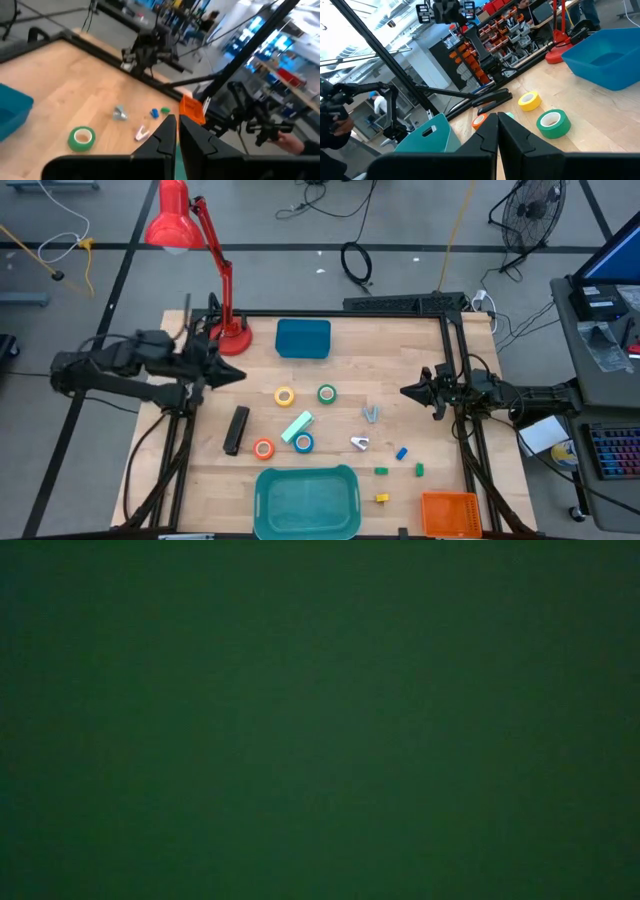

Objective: Pick and place Stapler, Stapler remover, tape
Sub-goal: Put the yellow tape into the blue bin

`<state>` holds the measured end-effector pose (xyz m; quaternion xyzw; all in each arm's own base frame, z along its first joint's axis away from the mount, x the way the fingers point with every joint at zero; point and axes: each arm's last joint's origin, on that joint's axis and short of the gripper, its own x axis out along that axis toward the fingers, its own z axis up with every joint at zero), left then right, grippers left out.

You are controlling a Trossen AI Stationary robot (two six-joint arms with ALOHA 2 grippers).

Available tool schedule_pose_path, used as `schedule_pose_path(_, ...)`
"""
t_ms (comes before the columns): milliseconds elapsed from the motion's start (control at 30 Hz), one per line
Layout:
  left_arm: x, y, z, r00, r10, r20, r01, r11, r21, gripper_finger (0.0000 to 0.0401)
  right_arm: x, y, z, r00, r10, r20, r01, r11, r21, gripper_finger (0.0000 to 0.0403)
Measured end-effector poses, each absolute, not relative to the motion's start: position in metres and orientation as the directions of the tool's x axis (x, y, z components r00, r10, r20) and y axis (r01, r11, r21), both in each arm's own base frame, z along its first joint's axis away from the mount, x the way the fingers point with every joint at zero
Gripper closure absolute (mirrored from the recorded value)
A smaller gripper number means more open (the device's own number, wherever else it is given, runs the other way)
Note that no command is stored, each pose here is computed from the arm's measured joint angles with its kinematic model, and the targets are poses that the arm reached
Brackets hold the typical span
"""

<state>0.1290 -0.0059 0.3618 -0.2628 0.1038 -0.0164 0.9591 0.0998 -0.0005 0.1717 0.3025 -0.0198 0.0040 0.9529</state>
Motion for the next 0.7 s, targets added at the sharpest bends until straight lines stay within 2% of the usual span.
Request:
schedule_pose_path(100, 0.138, -0.007, 0.360, 0.973, -0.112, -0.201, -0.007, 0.860, -0.511, 0.0380, 0.100, -0.002, 0.173, 0.997, -0.055, 0.053, 0.020, 0.856, 0.516, 0.0403)
schedule_pose_path(167, 0.142, -0.007, 0.359, 0.970, -0.126, -0.206, 0.002, 0.858, -0.514, 0.0380, 0.099, -0.005, 0.177, 0.984, -0.146, 0.097, 0.069, 0.830, 0.553, 0.0403)
schedule_pose_path(300, 0.145, -0.008, 0.358, 0.966, -0.139, -0.219, -0.001, 0.844, -0.537, 0.0380, 0.096, -0.010, 0.189, 0.916, -0.344, 0.208, 0.075, 0.654, 0.752, 0.0403)
schedule_pose_path(433, 0.144, -0.008, 0.358, 0.966, -0.143, -0.216, 0.003, 0.840, -0.542, 0.0380, 0.091, -0.015, 0.199, 0.821, -0.491, 0.290, -0.074, 0.413, 0.908, 0.0403)
schedule_pose_path(500, 0.144, -0.009, 0.358, 0.963, -0.161, -0.216, 0.017, 0.836, -0.548, 0.0380, 0.089, -0.016, 0.202, 0.776, -0.550, 0.309, -0.114, 0.360, 0.926, 0.0403)
schedule_pose_path(700, 0.144, -0.010, 0.355, 0.951, -0.193, -0.243, 0.024, 0.826, -0.563, 0.0380, 0.081, -0.023, 0.205, 0.575, -0.771, 0.273, -0.103, 0.263, 0.959, 0.0403)
